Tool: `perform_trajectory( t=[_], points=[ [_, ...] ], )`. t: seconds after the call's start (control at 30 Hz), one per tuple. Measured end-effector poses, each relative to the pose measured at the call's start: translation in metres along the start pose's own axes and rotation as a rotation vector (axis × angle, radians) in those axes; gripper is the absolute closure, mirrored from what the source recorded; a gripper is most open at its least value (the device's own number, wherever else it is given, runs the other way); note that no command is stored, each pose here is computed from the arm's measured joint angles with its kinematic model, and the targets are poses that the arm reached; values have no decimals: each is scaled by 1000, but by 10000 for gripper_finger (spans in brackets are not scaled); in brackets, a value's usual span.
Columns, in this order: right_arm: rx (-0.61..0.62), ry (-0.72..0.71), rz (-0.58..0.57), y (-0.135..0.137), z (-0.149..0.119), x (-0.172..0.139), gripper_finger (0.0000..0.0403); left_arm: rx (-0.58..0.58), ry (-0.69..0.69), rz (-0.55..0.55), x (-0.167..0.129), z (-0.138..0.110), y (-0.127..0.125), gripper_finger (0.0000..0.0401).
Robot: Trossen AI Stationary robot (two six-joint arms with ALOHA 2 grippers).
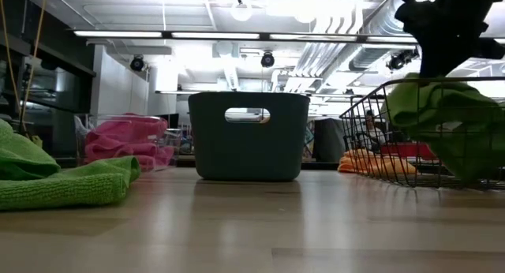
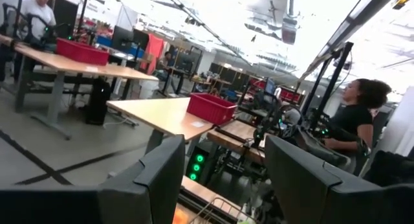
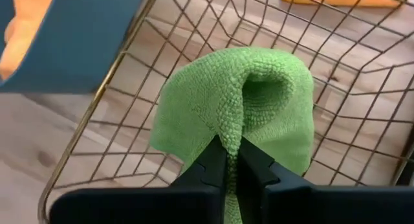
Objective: Sort microfiber towel by color & place in baskets
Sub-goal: Put the top green towel into the gold wire basket, then put the yellow towel into the blue bin
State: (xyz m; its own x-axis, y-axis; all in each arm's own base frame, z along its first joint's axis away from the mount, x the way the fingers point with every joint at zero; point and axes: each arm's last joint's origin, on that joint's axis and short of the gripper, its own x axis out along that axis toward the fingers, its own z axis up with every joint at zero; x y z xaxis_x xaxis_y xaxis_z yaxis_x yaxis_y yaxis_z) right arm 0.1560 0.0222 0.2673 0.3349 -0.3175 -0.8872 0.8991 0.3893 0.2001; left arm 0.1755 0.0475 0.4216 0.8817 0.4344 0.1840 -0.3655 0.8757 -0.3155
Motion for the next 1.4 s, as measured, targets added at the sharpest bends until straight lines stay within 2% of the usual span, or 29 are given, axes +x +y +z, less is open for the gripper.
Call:
perform_trajectory(
  t=[0.17, 0.43, 0.57, 0.7, 0.83, 1.0, 1.2, 1.4],
  points=[
    [48, 16, -1, 0, 9, 0, 347, 5, -8, -11, -3, 2, 0, 199],
    [-19, 14, 91, 8, 29, -26, 204, 12, -6, -44, -8, 5, -1, 199],
    [48, -121, 142, 12, 50, -52, 147, 13, 1, -42, -9, 5, -1, 199],
    [169, -241, 77, 9, 73, -55, 125, -8, 3, -42, -9, 5, -1, 199],
    [201, -258, -79, 3, 100, -22, 124, -31, 9, -57, -9, 4, -1, 199],
    [255, -211, -255, -22, 154, 29, 123, -107, 34, -131, -10, 5, -3, 199],
    [338, -73, -227, -66, 210, 98, 123, -233, 51, -277, -12, 8, -8, 199],
    [407, 107, -298, -101, 219, 160, 123, -287, 67, -310, -12, 8, -10, 199]
  ],
)
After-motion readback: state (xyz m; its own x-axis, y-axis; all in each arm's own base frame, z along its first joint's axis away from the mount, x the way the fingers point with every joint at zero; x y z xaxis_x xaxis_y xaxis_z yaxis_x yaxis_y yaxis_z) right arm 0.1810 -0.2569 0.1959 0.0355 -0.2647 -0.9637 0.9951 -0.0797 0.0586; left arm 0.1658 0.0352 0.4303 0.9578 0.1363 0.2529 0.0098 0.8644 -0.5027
